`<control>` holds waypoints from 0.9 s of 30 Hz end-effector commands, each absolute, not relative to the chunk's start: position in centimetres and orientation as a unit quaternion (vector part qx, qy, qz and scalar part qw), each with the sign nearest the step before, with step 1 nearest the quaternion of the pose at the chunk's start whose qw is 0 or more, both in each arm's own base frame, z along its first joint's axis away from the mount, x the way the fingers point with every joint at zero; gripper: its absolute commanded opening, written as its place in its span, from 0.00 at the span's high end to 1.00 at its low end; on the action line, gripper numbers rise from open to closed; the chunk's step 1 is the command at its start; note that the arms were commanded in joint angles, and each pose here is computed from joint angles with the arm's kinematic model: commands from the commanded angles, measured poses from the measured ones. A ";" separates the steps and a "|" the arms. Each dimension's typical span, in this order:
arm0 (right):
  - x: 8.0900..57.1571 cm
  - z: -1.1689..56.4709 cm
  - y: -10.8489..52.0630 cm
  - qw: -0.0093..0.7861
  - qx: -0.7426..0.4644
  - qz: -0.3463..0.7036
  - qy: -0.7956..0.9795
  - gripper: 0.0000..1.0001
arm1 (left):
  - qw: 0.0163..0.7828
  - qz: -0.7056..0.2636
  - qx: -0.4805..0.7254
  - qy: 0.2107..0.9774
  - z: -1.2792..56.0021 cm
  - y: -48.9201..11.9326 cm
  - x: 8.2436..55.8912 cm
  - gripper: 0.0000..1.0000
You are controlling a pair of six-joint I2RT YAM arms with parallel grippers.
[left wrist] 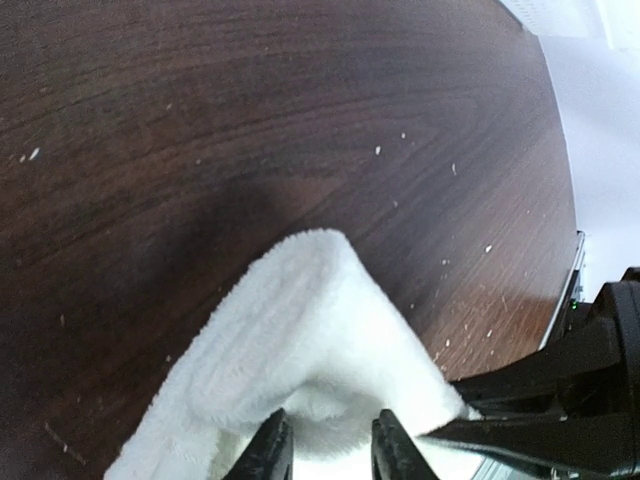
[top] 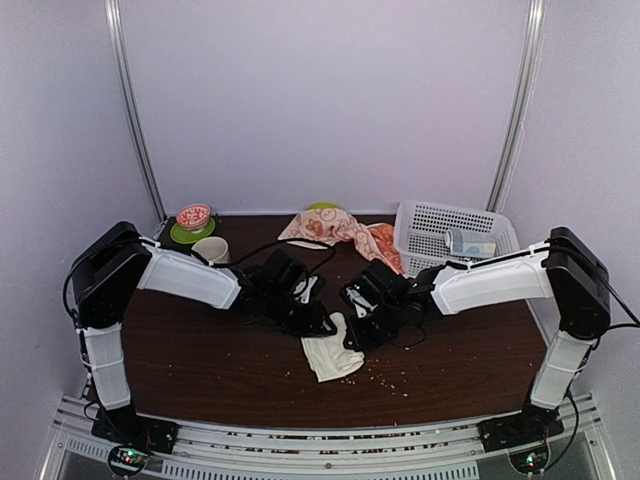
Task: Roll the towels
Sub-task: Roll the towel at the center of the board.
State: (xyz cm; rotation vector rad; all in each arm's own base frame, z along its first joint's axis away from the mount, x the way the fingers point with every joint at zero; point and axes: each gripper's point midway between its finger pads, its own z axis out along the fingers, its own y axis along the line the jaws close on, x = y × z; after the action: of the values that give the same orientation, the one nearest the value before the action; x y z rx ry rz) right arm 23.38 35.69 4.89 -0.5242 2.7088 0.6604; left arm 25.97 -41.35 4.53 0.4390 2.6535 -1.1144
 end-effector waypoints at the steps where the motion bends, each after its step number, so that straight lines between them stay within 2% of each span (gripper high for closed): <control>1: 24.1 4.5 34.2 0.176 -0.204 0.142 0.952 0.97 | 0.113 -0.366 0.159 0.910 5.8 -40.0 25.0 0.71; 16: 24.3 6.0 34.2 0.238 -0.259 -0.040 0.935 1.00 | 0.142 -0.358 0.153 0.910 7.1 -38.6 24.9 0.73; 27: 23.1 6.1 36.2 0.242 -0.254 -0.013 0.936 1.00 | 0.147 -0.379 0.147 0.902 6.9 -39.9 25.6 0.74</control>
State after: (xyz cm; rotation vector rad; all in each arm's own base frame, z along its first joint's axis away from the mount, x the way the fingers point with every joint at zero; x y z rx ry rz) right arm 22.90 36.00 6.14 -0.7223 2.5668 -0.0128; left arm 24.77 -38.72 6.18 0.4312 2.6592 -1.0383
